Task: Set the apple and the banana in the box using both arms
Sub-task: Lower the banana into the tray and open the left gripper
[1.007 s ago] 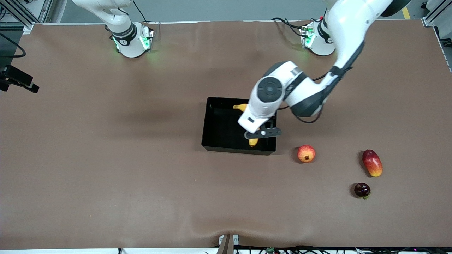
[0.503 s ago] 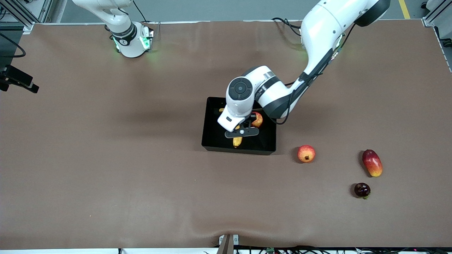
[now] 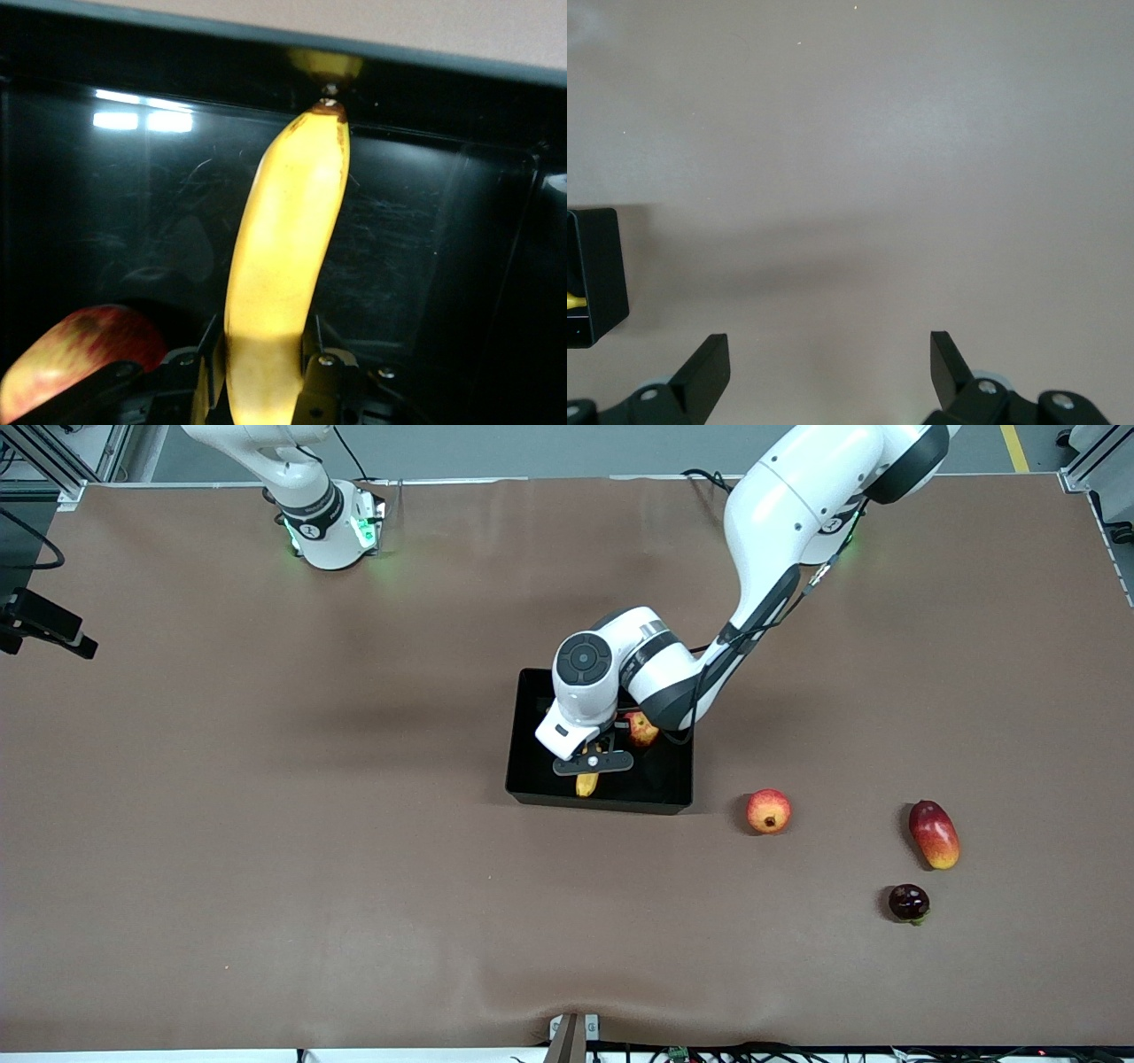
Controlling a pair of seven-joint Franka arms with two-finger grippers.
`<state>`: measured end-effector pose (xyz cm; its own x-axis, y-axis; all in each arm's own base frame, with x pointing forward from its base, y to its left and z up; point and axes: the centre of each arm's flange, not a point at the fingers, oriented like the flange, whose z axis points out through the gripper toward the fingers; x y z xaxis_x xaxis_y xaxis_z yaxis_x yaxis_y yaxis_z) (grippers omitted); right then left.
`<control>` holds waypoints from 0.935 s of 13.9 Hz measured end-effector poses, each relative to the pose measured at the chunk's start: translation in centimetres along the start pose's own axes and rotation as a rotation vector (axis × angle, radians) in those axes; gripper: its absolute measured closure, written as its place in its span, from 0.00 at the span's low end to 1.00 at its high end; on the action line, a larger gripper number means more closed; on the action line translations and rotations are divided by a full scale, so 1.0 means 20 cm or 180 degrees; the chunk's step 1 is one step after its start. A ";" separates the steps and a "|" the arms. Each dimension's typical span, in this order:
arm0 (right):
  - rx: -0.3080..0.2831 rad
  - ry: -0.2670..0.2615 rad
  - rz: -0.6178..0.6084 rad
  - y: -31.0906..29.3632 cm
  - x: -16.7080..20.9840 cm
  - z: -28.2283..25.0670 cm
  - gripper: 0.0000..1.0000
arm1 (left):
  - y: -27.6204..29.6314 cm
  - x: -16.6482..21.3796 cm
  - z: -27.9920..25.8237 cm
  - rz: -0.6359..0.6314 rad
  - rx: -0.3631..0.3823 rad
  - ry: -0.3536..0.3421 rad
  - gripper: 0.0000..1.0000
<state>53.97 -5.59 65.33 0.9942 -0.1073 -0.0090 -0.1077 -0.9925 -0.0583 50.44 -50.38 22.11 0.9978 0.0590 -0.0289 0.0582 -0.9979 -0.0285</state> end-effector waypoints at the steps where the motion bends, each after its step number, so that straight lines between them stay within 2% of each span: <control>1: 0.0000 0.0000 0.0000 0.00 0.00 0.00 0.00 | 0.01 -0.01 0.03 0.0009 -0.0016 -0.0005 0.63; 6: 0.0000 -0.0001 0.0000 0.00 0.00 0.00 0.00 | 0.02 -0.01 0.13 0.0010 -0.0073 -0.0018 0.63; 7: 0.0000 -0.0001 0.0000 0.00 0.00 0.00 0.00 | 0.02 0.00 0.13 0.0009 -0.0069 -0.0016 0.59; 13: 0.0000 -0.0001 -0.0001 0.00 0.00 0.00 0.00 | 0.01 0.08 0.04 -0.0050 -0.0137 0.0094 0.00</control>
<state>53.97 -5.57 65.33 0.9942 -0.1069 -0.0094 -0.1073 -0.9925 -0.0583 51.99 -50.37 21.20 0.9972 0.0744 0.0007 0.0744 -0.9971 0.0142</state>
